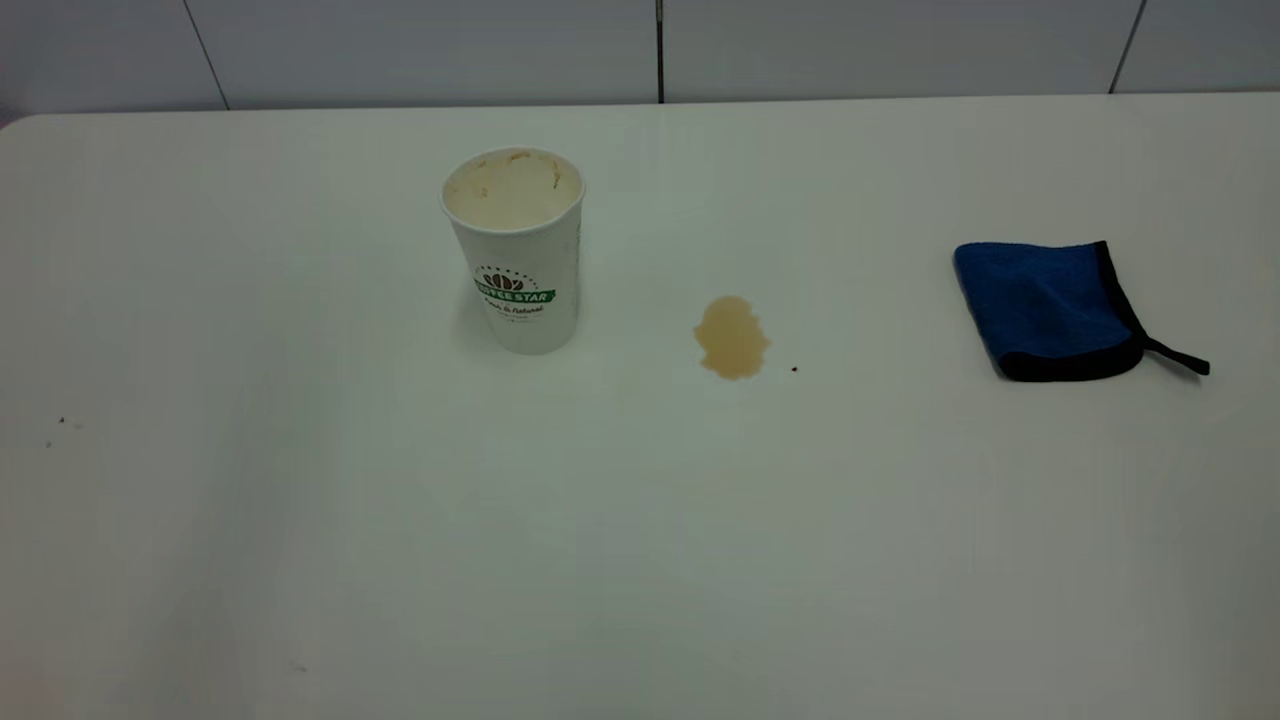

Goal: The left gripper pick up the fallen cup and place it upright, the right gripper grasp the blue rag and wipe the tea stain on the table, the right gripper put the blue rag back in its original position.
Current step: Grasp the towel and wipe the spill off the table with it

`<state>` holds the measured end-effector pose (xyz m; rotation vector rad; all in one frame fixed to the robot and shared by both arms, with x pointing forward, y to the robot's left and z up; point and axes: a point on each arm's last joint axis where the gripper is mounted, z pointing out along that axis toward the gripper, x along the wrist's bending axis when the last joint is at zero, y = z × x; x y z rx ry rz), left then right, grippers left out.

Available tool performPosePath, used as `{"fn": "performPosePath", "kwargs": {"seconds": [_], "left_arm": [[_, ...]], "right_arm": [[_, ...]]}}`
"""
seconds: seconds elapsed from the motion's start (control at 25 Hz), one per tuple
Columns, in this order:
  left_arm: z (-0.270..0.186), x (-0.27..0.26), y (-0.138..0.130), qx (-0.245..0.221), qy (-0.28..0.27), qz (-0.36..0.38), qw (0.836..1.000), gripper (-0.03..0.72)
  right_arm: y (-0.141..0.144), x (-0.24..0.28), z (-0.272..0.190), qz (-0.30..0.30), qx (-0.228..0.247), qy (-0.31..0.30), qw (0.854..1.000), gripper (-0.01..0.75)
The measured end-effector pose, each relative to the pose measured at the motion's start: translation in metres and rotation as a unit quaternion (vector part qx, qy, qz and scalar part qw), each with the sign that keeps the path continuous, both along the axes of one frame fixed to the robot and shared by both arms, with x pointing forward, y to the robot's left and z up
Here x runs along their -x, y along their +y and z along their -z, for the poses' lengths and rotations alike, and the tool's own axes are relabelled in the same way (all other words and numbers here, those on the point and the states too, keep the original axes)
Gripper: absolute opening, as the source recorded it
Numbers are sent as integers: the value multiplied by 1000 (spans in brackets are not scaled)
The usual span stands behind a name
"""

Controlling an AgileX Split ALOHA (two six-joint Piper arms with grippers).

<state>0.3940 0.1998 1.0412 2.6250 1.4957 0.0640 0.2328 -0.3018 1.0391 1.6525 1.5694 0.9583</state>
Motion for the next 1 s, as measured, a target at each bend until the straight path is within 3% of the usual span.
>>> {"fn": "performPosePath", "kwargs": {"seconds": [0.64,1.0], "left_arm": [[21,96,65,43,-100,29,994,518],[8,138,91,121,-235,6,964,518]], "right_arm": [[0,0,0,0,0,0,1000,553],[0,0,0,0,0,0,1000,553]]}}
